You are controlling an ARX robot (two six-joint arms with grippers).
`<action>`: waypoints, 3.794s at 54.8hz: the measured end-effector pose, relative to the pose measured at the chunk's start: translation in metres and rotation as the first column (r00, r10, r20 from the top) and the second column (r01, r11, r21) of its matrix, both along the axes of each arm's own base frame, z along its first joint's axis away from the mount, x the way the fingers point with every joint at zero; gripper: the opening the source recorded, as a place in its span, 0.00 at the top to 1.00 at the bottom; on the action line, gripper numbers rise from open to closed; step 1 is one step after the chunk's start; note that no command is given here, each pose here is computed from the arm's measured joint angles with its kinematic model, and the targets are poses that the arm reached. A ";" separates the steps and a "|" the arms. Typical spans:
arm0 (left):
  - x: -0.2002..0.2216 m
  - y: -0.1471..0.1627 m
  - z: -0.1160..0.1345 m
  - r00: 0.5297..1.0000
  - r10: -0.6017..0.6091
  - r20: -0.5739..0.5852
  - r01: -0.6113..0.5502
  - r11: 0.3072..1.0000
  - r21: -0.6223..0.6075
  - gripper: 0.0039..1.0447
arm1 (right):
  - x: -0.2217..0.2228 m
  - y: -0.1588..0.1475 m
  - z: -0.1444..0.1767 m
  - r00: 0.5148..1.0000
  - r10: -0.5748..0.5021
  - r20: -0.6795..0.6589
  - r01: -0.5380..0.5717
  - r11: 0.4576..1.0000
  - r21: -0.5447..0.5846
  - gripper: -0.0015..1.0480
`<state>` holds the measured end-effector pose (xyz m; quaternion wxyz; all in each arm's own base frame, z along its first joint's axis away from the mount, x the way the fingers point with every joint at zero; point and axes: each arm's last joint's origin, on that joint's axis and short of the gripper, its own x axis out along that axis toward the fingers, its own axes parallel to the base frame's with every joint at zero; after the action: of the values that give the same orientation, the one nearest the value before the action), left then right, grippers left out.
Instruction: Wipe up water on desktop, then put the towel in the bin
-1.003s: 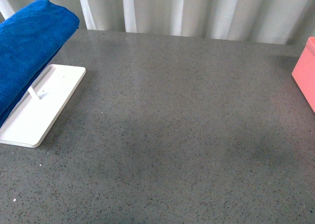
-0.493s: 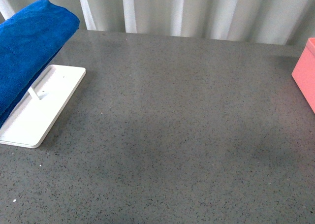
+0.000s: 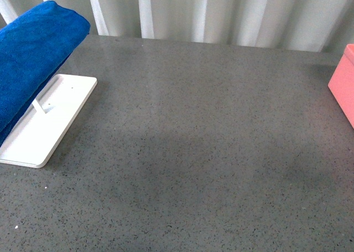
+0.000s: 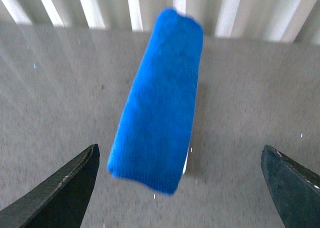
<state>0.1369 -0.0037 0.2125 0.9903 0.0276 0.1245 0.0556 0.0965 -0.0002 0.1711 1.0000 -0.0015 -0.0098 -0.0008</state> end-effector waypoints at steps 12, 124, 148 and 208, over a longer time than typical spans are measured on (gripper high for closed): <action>0.081 -0.013 0.047 0.994 -0.094 0.052 0.091 0.995 0.049 0.06 | 0.000 0.000 0.000 1.000 0.000 0.000 0.000 1.000 0.000 0.07; 0.336 0.038 -0.058 0.891 -0.055 -0.450 0.166 0.963 0.211 0.29 | 0.000 0.000 0.000 1.000 0.000 0.000 0.000 1.000 0.000 0.07; 0.336 0.039 -0.053 0.894 -0.045 -0.445 0.156 0.964 0.215 0.86 | 0.000 0.000 0.000 1.000 0.000 0.000 0.000 1.000 0.000 0.07; 0.271 -0.051 0.138 0.908 -0.416 0.047 0.416 0.887 -0.201 0.95 | 0.000 0.000 0.000 1.000 0.000 0.000 0.000 1.000 0.000 0.07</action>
<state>0.4082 -0.0545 0.3506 0.9768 -0.0493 0.1193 -0.1709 0.0965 -0.0002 0.1711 1.0000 -0.0015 -0.0098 -0.0008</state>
